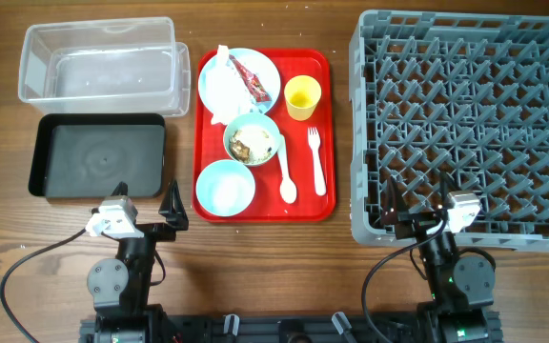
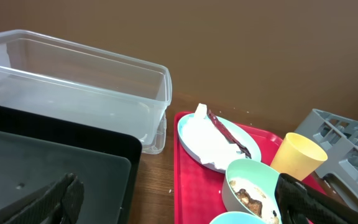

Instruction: Sort waste into correct bins and load items into the dishwasher rack

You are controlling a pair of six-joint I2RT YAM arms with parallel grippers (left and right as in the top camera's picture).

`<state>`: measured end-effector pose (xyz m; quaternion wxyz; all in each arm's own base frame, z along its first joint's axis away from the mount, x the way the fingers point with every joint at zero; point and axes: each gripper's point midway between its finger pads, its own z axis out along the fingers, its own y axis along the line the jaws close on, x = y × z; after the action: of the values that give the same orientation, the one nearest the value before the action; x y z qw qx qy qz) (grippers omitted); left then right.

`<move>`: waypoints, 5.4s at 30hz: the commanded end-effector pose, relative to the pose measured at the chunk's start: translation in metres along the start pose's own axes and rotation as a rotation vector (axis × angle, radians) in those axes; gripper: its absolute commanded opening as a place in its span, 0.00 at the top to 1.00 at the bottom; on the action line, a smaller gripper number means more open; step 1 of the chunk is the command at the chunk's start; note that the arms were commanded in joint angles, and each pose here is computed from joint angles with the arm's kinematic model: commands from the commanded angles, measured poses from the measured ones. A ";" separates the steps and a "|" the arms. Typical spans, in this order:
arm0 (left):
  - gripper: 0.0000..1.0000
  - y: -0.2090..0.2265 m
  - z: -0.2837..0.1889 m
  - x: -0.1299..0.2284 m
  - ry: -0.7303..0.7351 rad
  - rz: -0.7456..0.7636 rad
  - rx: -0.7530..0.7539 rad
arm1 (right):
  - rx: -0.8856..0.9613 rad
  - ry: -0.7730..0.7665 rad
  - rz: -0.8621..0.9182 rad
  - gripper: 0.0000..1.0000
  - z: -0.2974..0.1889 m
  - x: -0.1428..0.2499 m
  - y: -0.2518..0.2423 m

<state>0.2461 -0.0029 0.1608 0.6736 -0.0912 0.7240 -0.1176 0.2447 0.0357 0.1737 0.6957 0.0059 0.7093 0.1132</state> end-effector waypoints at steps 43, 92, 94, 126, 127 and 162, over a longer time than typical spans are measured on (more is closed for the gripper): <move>0.00 -0.003 0.000 0.003 0.005 -0.002 0.020 | -0.008 0.048 -0.008 0.00 0.003 0.011 0.000; 0.01 -0.122 0.271 0.001 1.008 -0.101 -0.134 | -0.008 0.050 -0.008 0.00 0.003 0.011 0.000; 0.00 -0.115 0.279 0.028 1.036 -0.110 -0.189 | -0.008 0.050 -0.008 0.00 0.003 0.011 0.000; 0.96 -0.126 0.304 0.015 0.964 -0.079 -0.197 | -0.008 0.052 -0.008 0.00 0.003 0.012 0.000; 0.96 -0.125 0.301 -0.010 0.923 -0.092 -0.191 | -0.008 0.052 -0.008 0.00 0.003 0.012 0.000; 0.18 -0.014 0.162 -0.182 0.804 -0.203 -0.415 | -0.008 0.052 -0.009 0.00 0.003 0.012 0.000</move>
<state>0.4437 0.0525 0.3164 0.3038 -0.2732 0.9117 -0.0434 0.2475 0.0366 0.1613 0.6761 0.0054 0.7283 0.1118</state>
